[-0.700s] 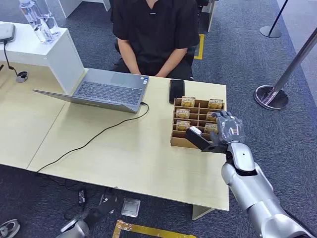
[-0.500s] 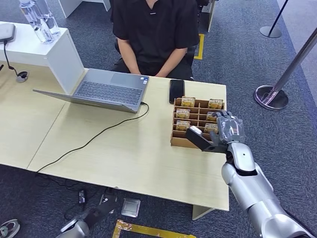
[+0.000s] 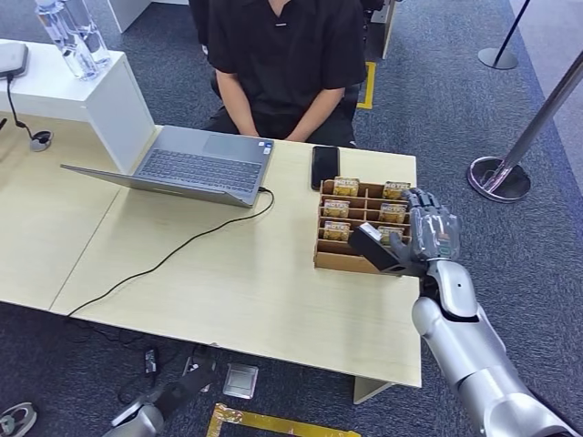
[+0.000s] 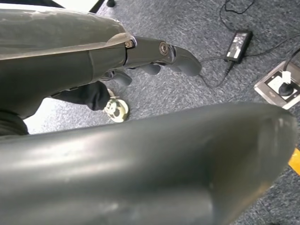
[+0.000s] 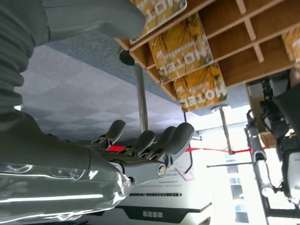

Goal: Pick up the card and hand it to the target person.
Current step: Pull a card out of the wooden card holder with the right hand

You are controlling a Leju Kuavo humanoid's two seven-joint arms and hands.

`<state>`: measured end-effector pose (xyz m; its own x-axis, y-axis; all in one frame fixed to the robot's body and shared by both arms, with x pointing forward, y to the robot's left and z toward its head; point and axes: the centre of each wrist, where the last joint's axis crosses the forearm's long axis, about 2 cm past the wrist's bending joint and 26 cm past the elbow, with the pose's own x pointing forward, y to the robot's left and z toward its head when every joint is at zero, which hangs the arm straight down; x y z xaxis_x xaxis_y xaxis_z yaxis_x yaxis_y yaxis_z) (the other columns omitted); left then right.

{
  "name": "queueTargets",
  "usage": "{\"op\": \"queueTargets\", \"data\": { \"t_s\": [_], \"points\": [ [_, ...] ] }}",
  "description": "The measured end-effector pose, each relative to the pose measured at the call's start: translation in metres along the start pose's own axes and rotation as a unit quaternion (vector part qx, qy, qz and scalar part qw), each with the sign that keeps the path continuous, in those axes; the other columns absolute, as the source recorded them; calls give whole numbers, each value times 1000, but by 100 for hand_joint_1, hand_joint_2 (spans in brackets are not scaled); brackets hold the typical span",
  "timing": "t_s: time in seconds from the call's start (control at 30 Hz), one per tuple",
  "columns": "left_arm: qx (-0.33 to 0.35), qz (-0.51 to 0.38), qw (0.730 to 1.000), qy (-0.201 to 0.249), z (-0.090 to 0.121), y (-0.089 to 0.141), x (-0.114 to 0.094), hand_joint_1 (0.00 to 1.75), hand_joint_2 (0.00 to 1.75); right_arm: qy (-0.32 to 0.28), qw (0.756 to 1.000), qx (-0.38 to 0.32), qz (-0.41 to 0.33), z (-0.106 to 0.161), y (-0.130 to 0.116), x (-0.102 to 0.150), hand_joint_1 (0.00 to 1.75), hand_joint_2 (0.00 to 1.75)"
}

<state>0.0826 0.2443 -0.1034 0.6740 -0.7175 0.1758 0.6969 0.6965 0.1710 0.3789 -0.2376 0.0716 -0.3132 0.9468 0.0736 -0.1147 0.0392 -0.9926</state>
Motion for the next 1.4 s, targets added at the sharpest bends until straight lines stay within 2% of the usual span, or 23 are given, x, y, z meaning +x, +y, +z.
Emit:
{"op": "queueTargets", "data": {
  "t_s": [0.13,0.53,0.67,0.73,1.1,1.4],
  "points": [
    [0,0,1000,0,0,0,0,0,0,0,1000,-1,-5,-1,-1,0,50,175],
    [0,0,1000,0,0,0,0,0,0,-17,999,44,6,2,8,14,71,175],
    [0,0,1000,0,0,0,0,0,0,-19,998,52,5,3,10,17,90,175],
    [0,0,1000,0,0,0,0,0,0,-19,998,54,4,3,11,17,93,175],
    [1,0,1000,0,0,0,0,0,0,-16,998,64,6,6,15,18,61,175],
    [1,-1,1000,0,0,0,1,0,0,-9,997,74,12,6,16,19,64,175]
  ]
}}
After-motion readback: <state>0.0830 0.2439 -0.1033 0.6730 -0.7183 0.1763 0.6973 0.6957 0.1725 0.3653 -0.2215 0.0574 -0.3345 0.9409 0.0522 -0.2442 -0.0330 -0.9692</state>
